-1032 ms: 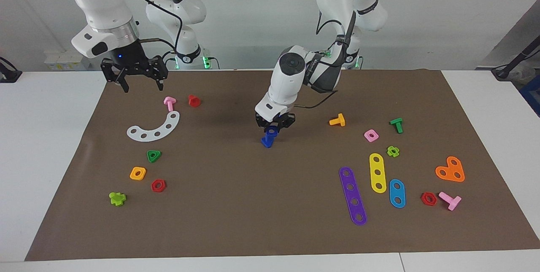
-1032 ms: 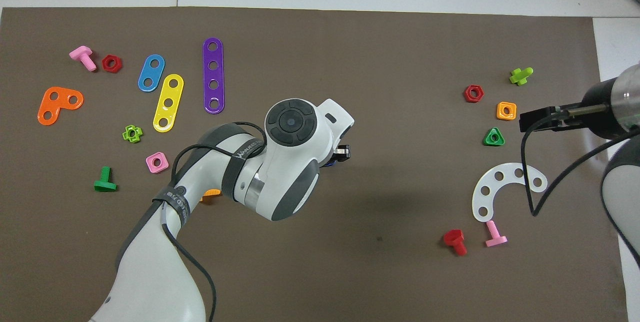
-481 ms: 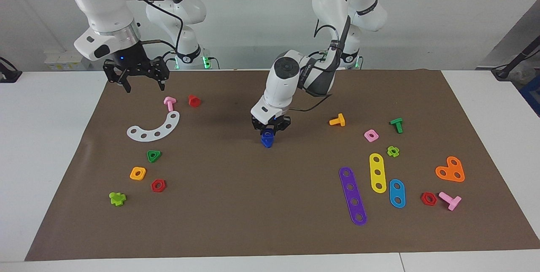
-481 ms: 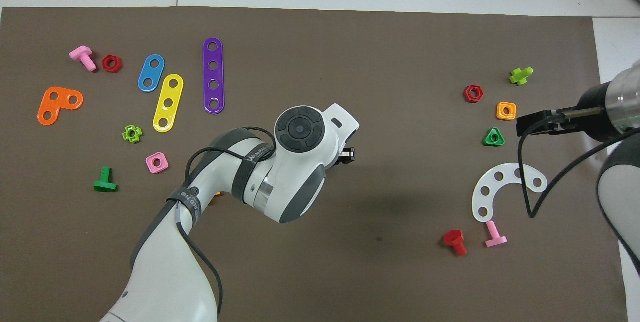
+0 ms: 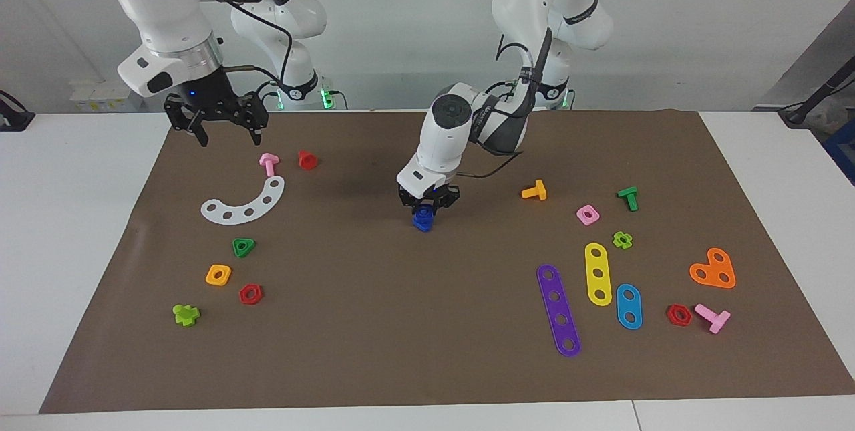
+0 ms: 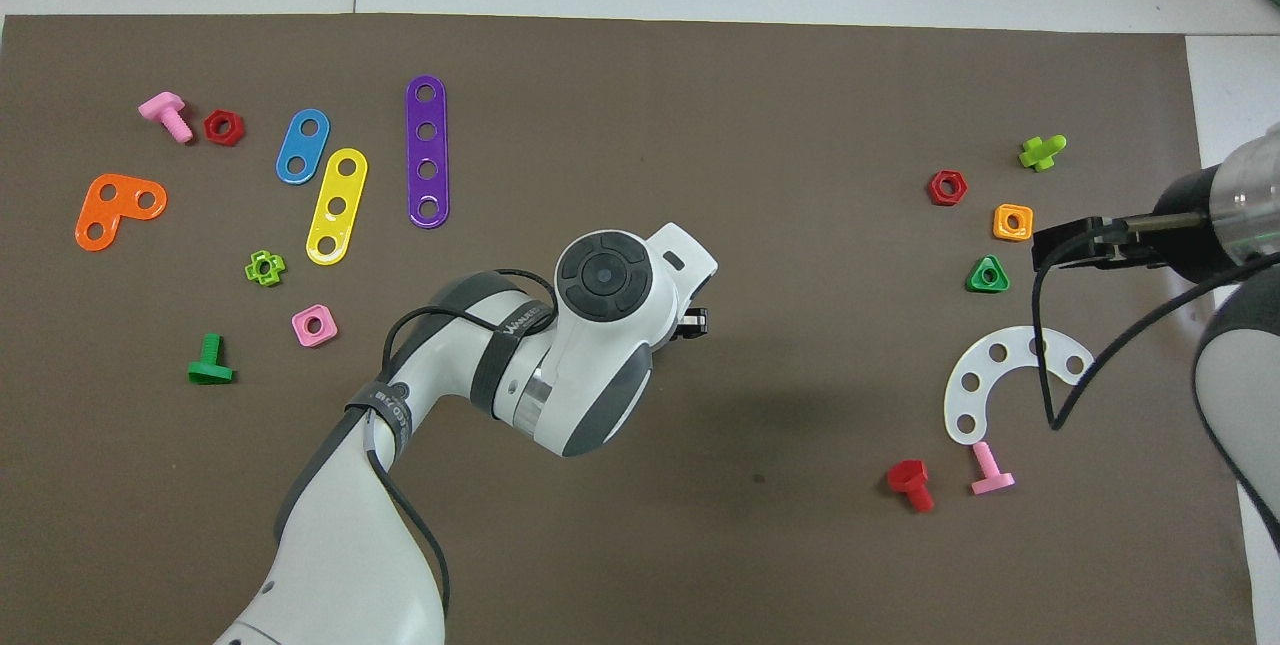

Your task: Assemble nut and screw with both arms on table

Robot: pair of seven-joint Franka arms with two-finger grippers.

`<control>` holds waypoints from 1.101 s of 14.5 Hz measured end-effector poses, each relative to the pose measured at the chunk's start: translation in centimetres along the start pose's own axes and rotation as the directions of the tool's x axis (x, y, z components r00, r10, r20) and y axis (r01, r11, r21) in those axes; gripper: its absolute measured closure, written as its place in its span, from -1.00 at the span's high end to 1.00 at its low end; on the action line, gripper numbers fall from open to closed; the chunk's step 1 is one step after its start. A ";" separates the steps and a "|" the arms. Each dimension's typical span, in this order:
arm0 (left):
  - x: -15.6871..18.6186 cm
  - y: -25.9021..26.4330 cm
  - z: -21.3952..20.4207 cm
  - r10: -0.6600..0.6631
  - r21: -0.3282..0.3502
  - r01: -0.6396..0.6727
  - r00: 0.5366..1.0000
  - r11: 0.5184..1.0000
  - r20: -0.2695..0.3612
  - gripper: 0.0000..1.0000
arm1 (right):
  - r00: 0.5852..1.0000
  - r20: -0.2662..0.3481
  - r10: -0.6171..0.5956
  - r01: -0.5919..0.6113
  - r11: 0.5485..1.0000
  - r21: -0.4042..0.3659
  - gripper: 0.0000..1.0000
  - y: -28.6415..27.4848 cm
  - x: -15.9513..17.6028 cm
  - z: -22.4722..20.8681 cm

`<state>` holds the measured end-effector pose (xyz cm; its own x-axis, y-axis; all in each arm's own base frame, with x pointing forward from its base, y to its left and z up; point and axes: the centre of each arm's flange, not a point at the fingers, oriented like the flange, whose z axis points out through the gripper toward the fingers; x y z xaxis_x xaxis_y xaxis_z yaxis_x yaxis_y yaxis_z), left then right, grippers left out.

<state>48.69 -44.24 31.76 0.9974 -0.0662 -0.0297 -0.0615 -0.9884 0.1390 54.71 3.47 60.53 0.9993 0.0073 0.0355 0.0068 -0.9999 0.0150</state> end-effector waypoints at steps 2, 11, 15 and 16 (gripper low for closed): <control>-0.5 0.2 0.6 0.006 0.001 -0.006 1.000 1.000 -0.001 -0.08 | 1.000 -0.012 0.021 -0.021 1.000 0.005 1.00 0.0 0.1 -0.1; 0.3 0.1 -0.2 -0.003 -0.010 0.002 1.000 1.000 -0.027 0.88 | 0.999 -0.020 0.029 -0.029 1.000 0.008 1.00 -0.1 0.2 -0.2; 4.7 -2.6 -6.1 -0.073 0.003 0.073 0.997 0.997 0.002 1.00 | 0.999 -0.020 0.029 -0.029 1.000 0.008 1.00 -0.1 0.2 -0.2; 6.8 -5.0 -8.6 -0.116 0.003 0.116 0.993 0.993 0.003 1.00 | 0.999 -0.020 0.029 -0.029 1.000 0.008 1.00 -0.1 0.2 -0.2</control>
<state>56.11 -38.59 39.38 0.9976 0.0484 -0.0490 0.0545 -0.9898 0.1316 54.90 3.55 60.73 0.9982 -0.0215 0.0560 -0.0218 -0.9997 0.0059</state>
